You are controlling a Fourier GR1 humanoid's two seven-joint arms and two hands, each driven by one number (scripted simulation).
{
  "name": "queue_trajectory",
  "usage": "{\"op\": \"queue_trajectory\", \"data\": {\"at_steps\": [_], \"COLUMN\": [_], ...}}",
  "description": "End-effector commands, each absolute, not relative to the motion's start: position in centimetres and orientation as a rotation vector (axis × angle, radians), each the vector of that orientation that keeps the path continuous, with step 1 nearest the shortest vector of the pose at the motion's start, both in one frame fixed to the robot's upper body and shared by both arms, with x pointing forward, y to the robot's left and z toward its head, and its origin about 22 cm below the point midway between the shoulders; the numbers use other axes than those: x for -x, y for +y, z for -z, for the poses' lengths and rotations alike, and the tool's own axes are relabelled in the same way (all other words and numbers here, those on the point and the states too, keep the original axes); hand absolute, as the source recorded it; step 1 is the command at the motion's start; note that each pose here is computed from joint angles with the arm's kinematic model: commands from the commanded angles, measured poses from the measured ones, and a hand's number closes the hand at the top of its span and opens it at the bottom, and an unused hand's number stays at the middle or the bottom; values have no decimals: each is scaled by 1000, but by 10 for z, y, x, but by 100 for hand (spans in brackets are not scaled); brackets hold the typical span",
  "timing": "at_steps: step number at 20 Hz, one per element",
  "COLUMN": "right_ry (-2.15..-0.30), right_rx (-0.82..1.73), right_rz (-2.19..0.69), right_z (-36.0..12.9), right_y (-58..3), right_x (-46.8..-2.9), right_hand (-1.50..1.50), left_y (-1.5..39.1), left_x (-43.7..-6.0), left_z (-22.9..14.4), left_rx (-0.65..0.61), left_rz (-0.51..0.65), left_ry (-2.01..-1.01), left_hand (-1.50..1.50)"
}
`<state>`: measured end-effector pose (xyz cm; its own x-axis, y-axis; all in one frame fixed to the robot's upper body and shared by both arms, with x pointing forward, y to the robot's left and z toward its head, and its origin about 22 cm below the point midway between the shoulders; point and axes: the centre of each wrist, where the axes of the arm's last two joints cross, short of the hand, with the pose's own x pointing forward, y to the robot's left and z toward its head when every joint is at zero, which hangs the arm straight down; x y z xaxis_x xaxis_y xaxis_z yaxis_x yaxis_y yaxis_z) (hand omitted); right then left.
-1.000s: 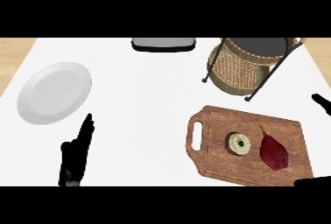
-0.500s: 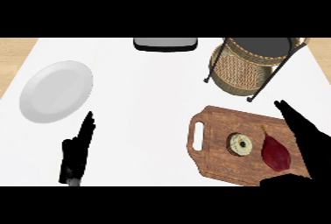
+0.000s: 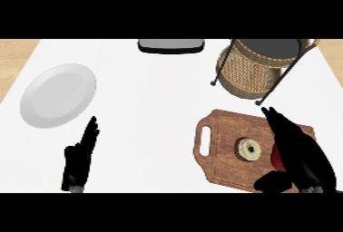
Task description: Pick the cupcake from the cutting board and place it in the tiered basket
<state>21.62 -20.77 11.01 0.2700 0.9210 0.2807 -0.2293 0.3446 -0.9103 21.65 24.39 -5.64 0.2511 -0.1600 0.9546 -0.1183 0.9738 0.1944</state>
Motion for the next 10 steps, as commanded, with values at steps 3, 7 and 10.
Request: {"op": "queue_trajectory", "data": {"at_steps": [3, 7, 10], "right_ry": [-936, -866, -779], "right_rx": [845, 860, 880], "right_rz": [-959, -981, -1032], "right_z": [-119, -93, -91], "right_y": [-198, -181, -189], "right_x": [-212, -241, -236], "right_hand": [-150, -150, -150], "left_y": [261, 238, 246], "left_x": [-203, -228, -212], "left_z": [55, 50, 61], "left_rx": [-244, -251, -256], "left_rz": [17, 31, 17], "left_ry": [-1317, -1301, -1290], "left_hand": [0, 0, 0]}}
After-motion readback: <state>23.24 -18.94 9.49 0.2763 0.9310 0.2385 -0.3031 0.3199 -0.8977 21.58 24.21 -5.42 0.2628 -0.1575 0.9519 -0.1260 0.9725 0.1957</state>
